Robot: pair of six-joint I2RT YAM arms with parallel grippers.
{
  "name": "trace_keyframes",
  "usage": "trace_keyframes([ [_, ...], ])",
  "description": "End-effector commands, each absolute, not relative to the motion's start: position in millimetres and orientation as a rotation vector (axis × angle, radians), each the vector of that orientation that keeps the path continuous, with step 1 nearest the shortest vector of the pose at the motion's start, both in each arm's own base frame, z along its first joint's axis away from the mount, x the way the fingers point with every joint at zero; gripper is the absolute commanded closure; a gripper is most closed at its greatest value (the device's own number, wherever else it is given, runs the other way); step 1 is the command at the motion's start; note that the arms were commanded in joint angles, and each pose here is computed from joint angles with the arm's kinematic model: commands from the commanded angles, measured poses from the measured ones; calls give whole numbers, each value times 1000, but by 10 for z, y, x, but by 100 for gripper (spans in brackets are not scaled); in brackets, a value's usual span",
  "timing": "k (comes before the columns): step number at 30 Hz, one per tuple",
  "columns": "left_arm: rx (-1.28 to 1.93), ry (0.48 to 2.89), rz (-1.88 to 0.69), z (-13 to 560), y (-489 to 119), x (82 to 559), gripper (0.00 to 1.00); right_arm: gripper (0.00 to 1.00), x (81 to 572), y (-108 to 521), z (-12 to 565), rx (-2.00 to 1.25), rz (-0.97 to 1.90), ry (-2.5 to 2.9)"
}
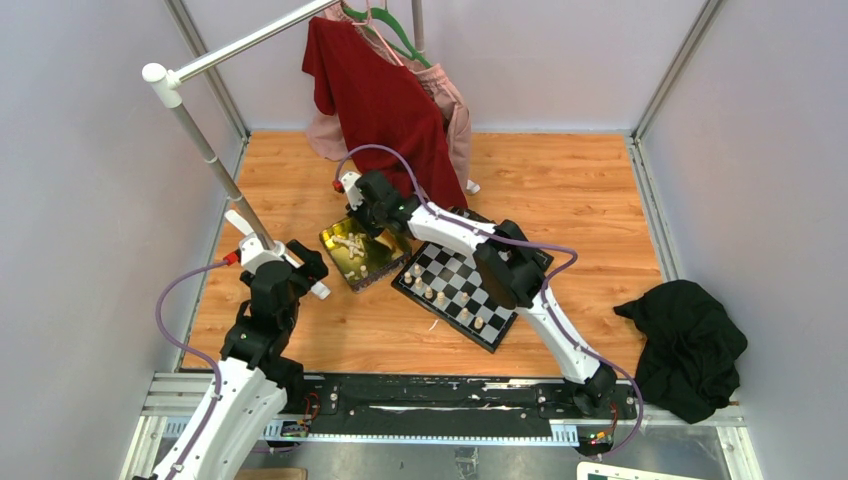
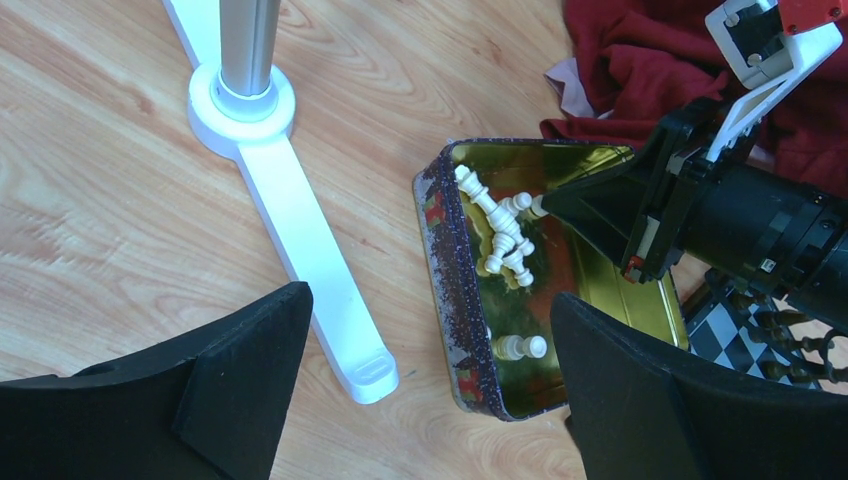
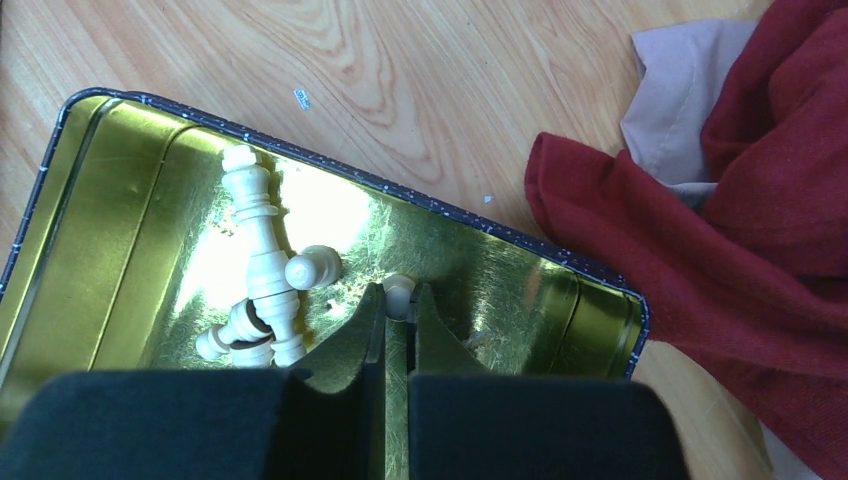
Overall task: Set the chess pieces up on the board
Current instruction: Pick up the chess piece from the storage box.
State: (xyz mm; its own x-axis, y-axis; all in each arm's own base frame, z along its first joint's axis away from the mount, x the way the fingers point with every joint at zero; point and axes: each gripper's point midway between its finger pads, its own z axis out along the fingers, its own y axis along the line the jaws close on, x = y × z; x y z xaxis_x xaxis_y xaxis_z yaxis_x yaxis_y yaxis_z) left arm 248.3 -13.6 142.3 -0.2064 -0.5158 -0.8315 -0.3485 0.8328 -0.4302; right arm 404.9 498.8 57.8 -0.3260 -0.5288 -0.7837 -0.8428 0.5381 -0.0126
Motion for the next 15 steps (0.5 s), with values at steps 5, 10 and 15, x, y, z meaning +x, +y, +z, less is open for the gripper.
trace_keyframes([
  [5, -674, 1778, -191, 1514, -124, 2488, 5, 100, 4057, 4977, 932, -1084, 556, 1951],
  [10, -675, 1779, -188, 1525, -112, 2460, 5, 100, 3970, 4899, 1217, -1068, 560, 1908],
  [15, -674, 1793, -189, 1494, -119, 2441, 5, 100, 3789, 4776, 1500, -1064, 552, 1867],
])
